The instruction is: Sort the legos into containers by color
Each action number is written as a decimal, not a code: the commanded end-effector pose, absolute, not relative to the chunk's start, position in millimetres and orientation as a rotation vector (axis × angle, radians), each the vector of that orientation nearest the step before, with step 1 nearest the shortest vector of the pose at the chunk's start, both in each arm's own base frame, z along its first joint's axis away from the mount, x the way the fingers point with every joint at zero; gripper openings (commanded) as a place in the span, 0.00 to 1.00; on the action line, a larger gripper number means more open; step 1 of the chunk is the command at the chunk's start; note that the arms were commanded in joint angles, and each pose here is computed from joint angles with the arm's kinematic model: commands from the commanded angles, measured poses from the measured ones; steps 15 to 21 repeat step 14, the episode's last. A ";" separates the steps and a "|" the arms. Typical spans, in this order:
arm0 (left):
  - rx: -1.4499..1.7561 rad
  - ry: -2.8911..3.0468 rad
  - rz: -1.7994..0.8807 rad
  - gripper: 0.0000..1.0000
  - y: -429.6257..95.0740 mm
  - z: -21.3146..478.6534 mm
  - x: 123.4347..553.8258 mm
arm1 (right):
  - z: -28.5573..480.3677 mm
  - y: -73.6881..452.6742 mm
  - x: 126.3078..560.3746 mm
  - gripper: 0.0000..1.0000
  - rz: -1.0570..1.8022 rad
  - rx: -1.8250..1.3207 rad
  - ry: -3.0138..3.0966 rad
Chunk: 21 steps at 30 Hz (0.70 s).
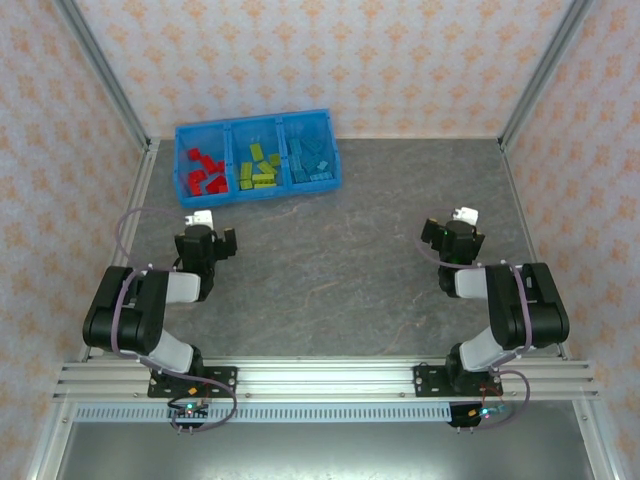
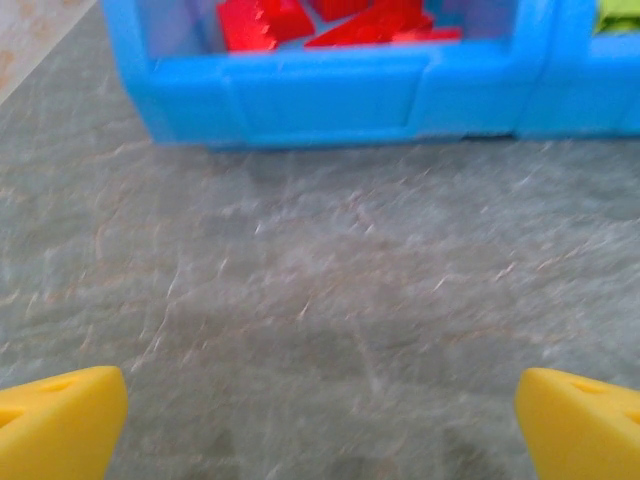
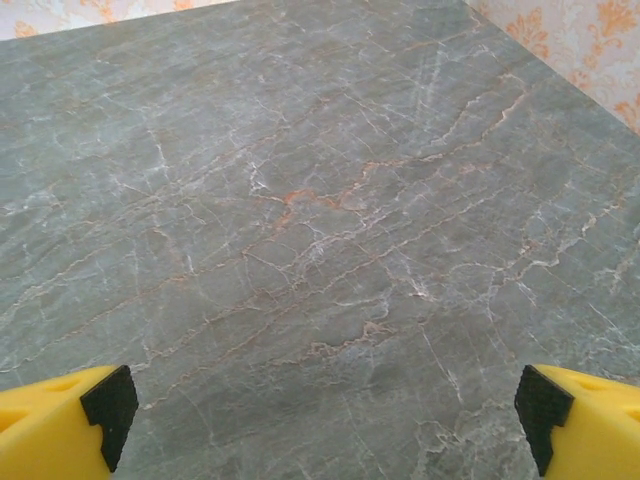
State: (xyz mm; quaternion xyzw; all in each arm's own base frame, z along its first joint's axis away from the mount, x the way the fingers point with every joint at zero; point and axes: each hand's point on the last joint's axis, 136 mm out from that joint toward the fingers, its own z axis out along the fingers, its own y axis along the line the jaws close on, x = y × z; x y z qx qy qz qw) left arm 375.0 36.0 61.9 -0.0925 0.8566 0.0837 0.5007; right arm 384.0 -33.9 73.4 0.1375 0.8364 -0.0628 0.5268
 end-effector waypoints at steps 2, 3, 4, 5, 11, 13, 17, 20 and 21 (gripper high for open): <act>-0.169 1.964 0.174 1.00 25.9 94.3 393.4 | 89.6 -31.0 392.4 0.99 -0.123 0.310 1.951; -0.168 1.973 0.175 1.00 25.6 92.4 392.5 | 89.7 -31.0 392.6 0.99 -0.122 0.310 1.946; -0.169 1.964 0.173 1.00 25.5 94.1 393.4 | 89.7 -30.8 392.4 0.99 -0.122 0.310 1.949; -0.168 1.972 0.174 1.00 25.5 92.9 392.8 | 89.8 -31.0 392.7 0.99 -0.123 0.310 1.949; -0.169 1.970 0.173 1.00 25.5 93.1 392.9 | 89.4 -30.6 393.4 0.99 -0.121 0.309 1.952; -0.168 1.970 0.174 1.00 25.5 92.9 392.9 | 90.4 -30.7 392.5 0.99 -0.121 0.308 1.947; -0.168 1.968 0.174 1.00 25.5 93.5 393.0 | 89.7 -30.6 392.7 0.99 -0.121 0.307 1.948; -0.168 1.968 0.174 1.00 25.5 93.5 393.0 | 89.7 -30.6 392.7 0.99 -0.121 0.307 1.948; -0.168 1.968 0.174 1.00 25.5 93.5 393.0 | 89.7 -30.6 392.7 0.99 -0.121 0.307 1.948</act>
